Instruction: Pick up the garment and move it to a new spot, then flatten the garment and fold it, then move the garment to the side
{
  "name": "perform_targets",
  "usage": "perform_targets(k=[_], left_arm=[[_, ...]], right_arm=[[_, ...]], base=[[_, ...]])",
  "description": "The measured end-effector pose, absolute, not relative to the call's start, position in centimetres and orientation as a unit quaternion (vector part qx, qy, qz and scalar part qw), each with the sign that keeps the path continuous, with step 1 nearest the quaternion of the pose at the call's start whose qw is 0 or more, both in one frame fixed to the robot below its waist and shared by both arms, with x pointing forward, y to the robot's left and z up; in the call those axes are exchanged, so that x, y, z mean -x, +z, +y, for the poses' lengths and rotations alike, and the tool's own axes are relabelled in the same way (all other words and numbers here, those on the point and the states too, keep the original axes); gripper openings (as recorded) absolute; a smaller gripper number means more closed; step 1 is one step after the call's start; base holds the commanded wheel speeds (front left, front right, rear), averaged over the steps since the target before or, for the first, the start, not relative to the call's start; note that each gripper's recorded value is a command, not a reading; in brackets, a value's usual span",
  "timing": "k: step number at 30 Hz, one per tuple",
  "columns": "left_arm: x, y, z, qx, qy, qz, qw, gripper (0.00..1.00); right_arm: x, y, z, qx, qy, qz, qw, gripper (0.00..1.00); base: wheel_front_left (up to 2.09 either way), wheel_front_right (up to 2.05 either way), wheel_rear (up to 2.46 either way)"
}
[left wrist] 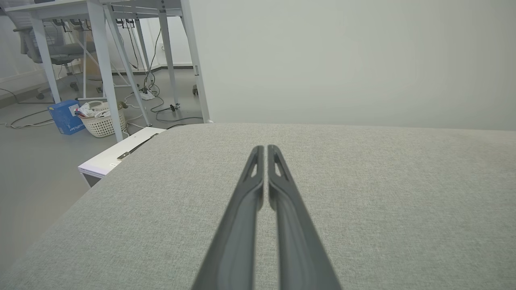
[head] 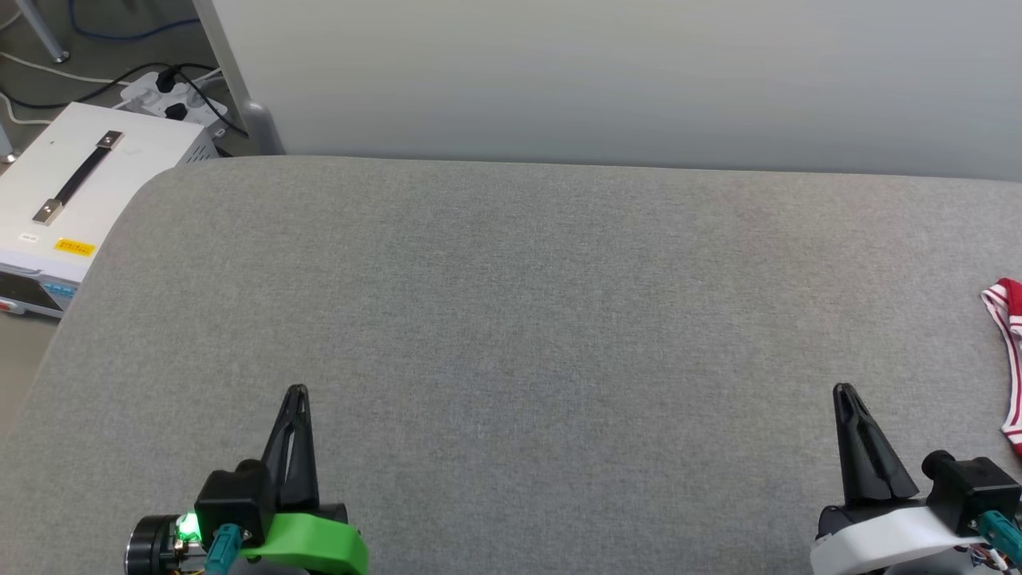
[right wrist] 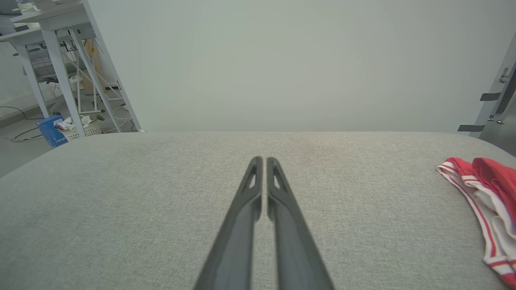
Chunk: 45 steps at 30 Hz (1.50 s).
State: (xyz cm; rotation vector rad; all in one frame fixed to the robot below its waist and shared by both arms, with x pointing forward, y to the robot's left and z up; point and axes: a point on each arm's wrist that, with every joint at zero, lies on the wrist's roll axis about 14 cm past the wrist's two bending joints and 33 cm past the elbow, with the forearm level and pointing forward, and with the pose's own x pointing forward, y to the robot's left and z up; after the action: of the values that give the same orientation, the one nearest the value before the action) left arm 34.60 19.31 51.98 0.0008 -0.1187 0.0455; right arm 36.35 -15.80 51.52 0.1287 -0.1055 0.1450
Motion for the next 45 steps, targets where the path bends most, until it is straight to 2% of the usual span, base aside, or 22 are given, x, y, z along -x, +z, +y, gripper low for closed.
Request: perform_targets(k=[45], left_arm=[[-35.17, 51.51, 18.85, -0.005, 0.015, -0.027, 1.000, 0.00]], right_arm=[[-36.25, 51.20, -15.90, -0.037, 0.071, -0.024, 0.996, 0.00]], base=[[0.00, 0.00, 0.00]])
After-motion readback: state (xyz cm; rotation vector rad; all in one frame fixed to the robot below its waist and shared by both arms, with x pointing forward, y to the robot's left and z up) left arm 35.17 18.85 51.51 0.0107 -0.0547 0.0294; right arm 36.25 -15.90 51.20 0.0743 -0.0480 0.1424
